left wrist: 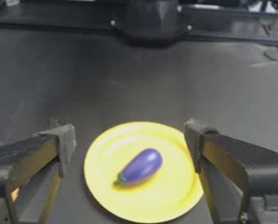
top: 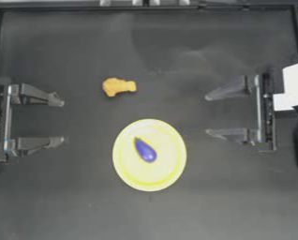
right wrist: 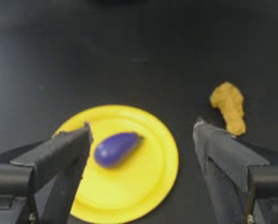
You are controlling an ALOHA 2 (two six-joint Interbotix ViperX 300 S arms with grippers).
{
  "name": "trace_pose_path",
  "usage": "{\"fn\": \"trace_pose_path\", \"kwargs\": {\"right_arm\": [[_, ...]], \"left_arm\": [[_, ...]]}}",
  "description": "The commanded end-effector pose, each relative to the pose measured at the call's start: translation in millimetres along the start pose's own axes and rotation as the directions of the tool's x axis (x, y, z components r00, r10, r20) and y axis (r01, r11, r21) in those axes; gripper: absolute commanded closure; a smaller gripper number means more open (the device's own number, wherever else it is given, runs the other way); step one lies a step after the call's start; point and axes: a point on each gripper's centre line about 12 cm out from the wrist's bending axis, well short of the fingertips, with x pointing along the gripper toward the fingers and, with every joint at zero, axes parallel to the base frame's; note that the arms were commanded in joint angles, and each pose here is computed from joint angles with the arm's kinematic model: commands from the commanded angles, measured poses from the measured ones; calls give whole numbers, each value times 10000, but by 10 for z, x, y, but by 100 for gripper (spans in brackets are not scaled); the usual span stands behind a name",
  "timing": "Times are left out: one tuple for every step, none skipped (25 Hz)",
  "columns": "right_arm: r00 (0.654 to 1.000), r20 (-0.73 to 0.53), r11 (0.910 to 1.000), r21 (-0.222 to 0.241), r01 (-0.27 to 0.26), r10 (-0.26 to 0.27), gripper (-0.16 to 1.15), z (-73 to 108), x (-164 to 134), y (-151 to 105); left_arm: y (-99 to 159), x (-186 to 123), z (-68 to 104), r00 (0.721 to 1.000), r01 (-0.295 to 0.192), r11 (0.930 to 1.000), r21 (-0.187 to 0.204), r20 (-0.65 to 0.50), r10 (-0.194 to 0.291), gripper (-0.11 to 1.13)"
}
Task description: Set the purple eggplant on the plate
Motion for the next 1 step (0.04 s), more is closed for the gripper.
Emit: {"fn": "trace_pose_path", "kwargs": {"right_arm": [[9993,377,9998,185,43,-50,-1,53,-61,-6]], "left_arm": [[-4,11,114,9995,12,10000,44,307,-13,-1]]}}
